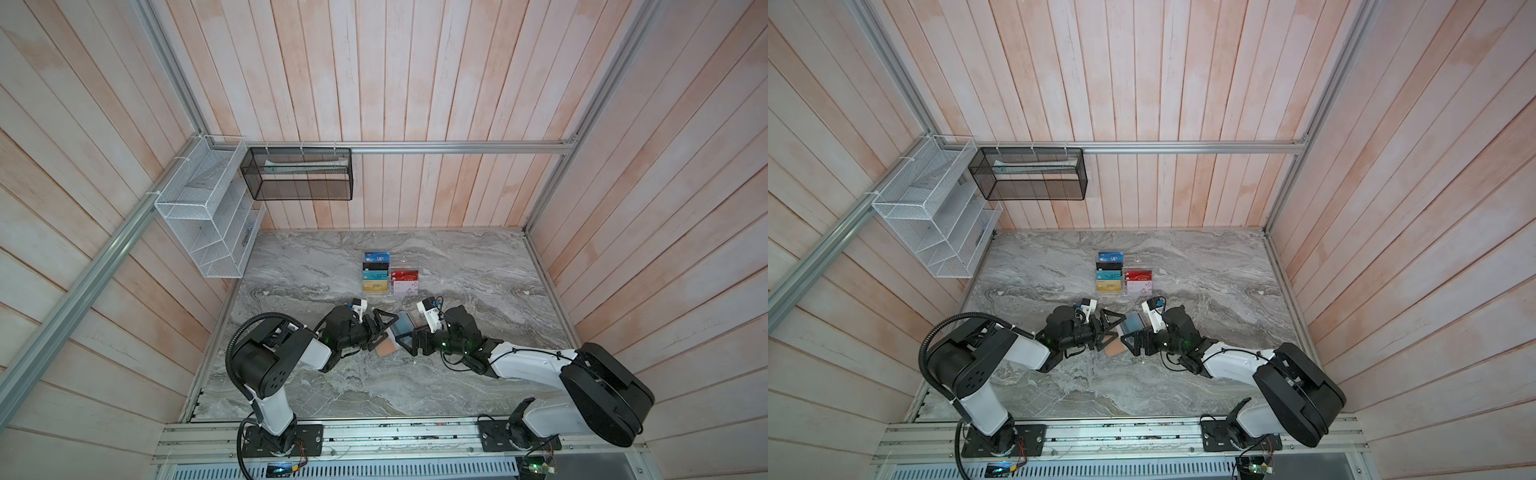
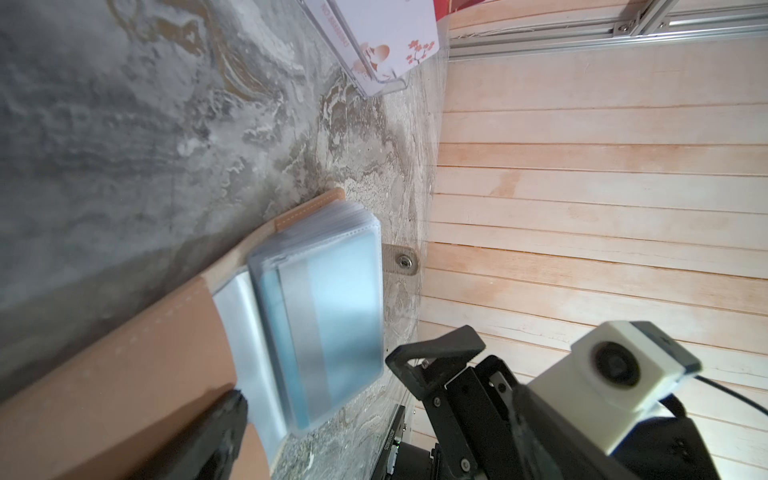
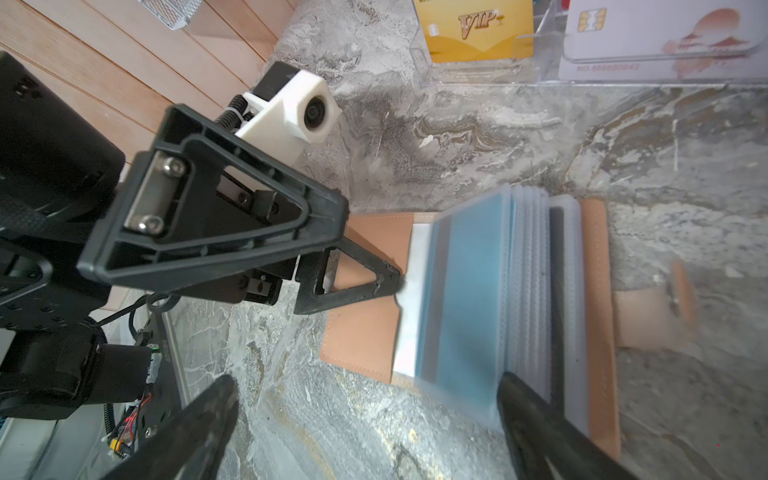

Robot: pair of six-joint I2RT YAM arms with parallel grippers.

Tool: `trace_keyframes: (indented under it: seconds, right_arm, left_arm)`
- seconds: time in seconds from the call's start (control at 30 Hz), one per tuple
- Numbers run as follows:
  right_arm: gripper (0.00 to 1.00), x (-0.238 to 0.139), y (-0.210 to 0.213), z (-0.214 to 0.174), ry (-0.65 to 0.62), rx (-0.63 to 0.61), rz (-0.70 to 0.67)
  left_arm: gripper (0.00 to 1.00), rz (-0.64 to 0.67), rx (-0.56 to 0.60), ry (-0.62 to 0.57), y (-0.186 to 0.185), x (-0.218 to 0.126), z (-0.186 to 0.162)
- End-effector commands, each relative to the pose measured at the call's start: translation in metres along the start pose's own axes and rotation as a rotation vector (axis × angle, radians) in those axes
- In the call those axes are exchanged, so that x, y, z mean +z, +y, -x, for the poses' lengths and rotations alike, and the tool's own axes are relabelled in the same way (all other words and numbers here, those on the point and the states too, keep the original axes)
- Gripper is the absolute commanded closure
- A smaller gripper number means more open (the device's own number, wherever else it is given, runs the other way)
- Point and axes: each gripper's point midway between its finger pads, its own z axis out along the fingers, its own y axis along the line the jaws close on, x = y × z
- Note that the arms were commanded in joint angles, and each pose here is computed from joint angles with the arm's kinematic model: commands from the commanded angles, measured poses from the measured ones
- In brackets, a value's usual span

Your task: Take the credit cards out of the card holder

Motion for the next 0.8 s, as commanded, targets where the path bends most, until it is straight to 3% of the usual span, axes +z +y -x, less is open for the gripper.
trace_keyframes:
  seconds: [0.0,0.77]
  right_arm:
    - [0.02,0.002,-0.001,-0.006,0.006,0.005,0.005]
    - [0.02,0.013,0.015,-0.008,0.024,0.006,0.053]
  left_arm:
    - [0.0,0.003,0.01,-0.007,0.005,-0.003,0.001]
    - [0.0,0.005,0.005,-0.021,0.009,-0.011,0.009]
